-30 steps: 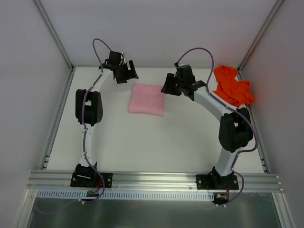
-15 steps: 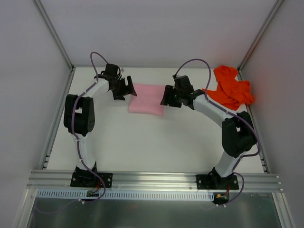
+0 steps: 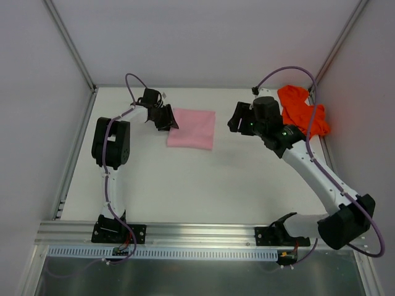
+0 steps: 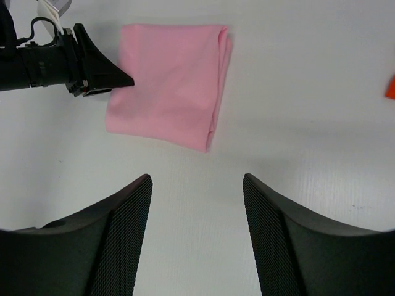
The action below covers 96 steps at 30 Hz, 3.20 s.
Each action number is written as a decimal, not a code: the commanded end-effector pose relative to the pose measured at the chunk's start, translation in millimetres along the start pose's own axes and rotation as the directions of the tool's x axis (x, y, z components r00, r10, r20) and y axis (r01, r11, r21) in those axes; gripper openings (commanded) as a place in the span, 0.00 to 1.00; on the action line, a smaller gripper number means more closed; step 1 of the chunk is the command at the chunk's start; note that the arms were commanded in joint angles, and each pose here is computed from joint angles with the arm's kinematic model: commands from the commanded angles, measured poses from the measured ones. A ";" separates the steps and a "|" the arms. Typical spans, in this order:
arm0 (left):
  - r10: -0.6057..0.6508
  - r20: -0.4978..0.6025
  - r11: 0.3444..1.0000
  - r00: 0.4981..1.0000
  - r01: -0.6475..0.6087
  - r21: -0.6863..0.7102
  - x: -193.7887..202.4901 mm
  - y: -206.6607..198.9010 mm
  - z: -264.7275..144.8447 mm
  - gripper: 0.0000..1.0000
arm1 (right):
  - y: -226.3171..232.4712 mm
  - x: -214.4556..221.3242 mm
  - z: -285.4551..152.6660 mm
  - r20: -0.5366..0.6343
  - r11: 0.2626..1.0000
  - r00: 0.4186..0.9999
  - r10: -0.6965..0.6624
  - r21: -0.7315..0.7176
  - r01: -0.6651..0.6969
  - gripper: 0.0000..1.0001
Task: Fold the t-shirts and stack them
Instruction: Put the neatly folded tshirt into the corner of the board with the left arm, then smooth out wrinkles on the folded tshirt
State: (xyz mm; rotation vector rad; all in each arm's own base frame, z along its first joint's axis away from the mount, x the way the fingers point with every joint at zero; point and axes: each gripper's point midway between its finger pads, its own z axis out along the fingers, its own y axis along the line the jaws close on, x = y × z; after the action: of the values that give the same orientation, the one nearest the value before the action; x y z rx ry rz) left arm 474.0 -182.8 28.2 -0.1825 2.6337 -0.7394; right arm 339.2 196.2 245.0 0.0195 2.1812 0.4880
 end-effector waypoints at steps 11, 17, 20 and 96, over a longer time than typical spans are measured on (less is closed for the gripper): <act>-0.027 0.103 0.996 0.994 0.035 -0.079 -34.0 19.7 4.3 0.12 | -52.5 -14.1 -65.9 0.136 0.975 0.990 -0.029 0.222 -0.002 0.69; -0.072 0.180 0.980 0.981 0.103 -0.169 -77.7 65.3 -34.4 0.12 | -62.1 -11.6 -69.8 0.125 0.964 0.990 -0.057 0.266 0.022 0.71; -0.040 0.188 0.968 0.981 0.084 -0.235 -91.6 95.7 -56.1 0.12 | -63.7 -15.3 -69.5 0.133 0.960 0.988 -0.073 0.279 0.033 0.73; -0.173 0.569 0.743 0.804 0.486 -0.460 -156.3 258.4 -151.2 0.11 | -30.8 -4.5 -43.1 0.069 0.985 0.996 0.063 0.153 -0.073 0.79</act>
State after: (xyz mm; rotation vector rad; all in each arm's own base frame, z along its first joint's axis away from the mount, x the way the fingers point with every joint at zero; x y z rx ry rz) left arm 551.5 132.7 69.1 -0.8518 2.2807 0.0491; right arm 313.6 154.1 258.0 0.1526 2.1730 0.3495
